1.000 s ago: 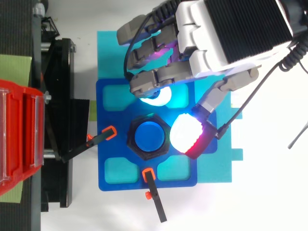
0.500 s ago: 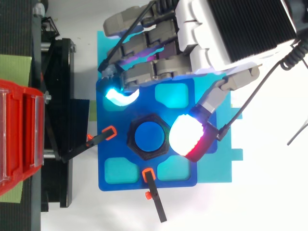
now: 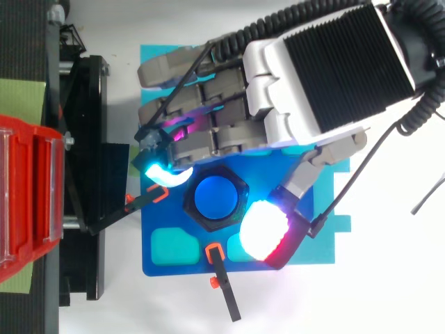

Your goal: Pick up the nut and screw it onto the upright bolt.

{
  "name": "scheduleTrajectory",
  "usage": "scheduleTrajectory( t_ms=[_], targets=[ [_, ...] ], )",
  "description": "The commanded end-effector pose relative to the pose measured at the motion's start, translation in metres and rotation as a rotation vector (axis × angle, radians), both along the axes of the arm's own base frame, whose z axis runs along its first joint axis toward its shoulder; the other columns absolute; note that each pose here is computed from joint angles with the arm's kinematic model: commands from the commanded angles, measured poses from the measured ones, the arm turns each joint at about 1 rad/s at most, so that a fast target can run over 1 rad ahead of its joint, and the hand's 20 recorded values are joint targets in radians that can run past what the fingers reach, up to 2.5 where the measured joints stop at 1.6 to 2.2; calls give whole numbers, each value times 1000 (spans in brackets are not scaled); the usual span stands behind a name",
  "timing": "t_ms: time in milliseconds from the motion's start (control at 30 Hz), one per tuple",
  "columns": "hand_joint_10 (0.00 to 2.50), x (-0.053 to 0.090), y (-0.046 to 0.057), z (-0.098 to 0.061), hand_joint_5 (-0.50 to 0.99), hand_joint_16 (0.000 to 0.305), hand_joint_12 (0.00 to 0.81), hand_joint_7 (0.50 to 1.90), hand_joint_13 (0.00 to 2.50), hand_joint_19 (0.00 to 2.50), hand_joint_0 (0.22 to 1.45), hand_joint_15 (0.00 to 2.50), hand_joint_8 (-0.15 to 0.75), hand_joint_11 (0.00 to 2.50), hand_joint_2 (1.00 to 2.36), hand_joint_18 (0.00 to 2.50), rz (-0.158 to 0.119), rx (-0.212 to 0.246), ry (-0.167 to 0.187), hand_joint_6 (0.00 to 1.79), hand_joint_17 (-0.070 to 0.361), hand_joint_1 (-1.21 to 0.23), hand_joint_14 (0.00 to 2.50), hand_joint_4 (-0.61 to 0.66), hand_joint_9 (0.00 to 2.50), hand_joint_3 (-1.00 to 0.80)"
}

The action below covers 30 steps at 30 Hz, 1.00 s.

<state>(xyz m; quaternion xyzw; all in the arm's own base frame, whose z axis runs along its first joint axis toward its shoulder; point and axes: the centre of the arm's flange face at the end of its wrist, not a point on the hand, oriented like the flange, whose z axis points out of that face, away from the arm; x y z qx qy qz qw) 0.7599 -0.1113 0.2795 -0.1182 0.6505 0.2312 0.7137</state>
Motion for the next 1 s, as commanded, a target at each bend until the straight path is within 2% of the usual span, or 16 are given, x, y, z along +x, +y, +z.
scheduleTrajectory(
  t_ms=[0, 167, 300, 333, 500, 767, 900, 967],
  targets=[
    [0, 0, 6, -2, -102, 30, 279, 704, 484, 0, 504, 0, 221, 0, 1000, 139, 3, 1, 12, 502, 67, -157, 0, 198, 819, -500],
    [0, 1, 9, -2, -75, 29, 276, 817, 497, 0, 510, 0, 236, 0, 1000, 137, 0, 2, 17, 503, 65, -159, 0, 233, 834, -500],
    [0, 1, 9, -2, -41, 26, 264, 964, 544, 0, 522, 0, 252, 0, 1000, 177, 0, 2, 17, 504, 59, -183, 0, 277, 912, -500],
    [0, 1, 9, -2, -28, 25, 259, 1051, 574, 0, 529, 0, 256, 0, 1000, 203, 0, 2, 17, 505, 57, -199, 0, 276, 941, -500],
    [0, -1, 7, -6, 13, 23, 242, 1305, 644, 0, 538, 0, 250, 0, 1000, 291, -4, 3, 22, 504, 51, -237, 0, 211, 1038, -500],
    [0, -3, -3, -7, 58, 19, 218, 1524, 733, 0, 546, 0, 252, 0, 1000, 396, -11, 1, 21, 500, 43, -275, 0, 133, 1150, -500],
    [0, -5, -10, -9, 65, 16, 198, 1480, 811, 7, 549, 0, 253, 0, 1000, 474, -18, -1, 20, 528, 36, -287, 0, 101, 1234, -500],
    [0, -6, -11, -9, 68, 14, 188, 1411, 851, 26, 551, 0, 248, 0, 1000, 508, -18, 0, 18, 556, 32, -292, 0, 92, 1293, -500]
  ],
)
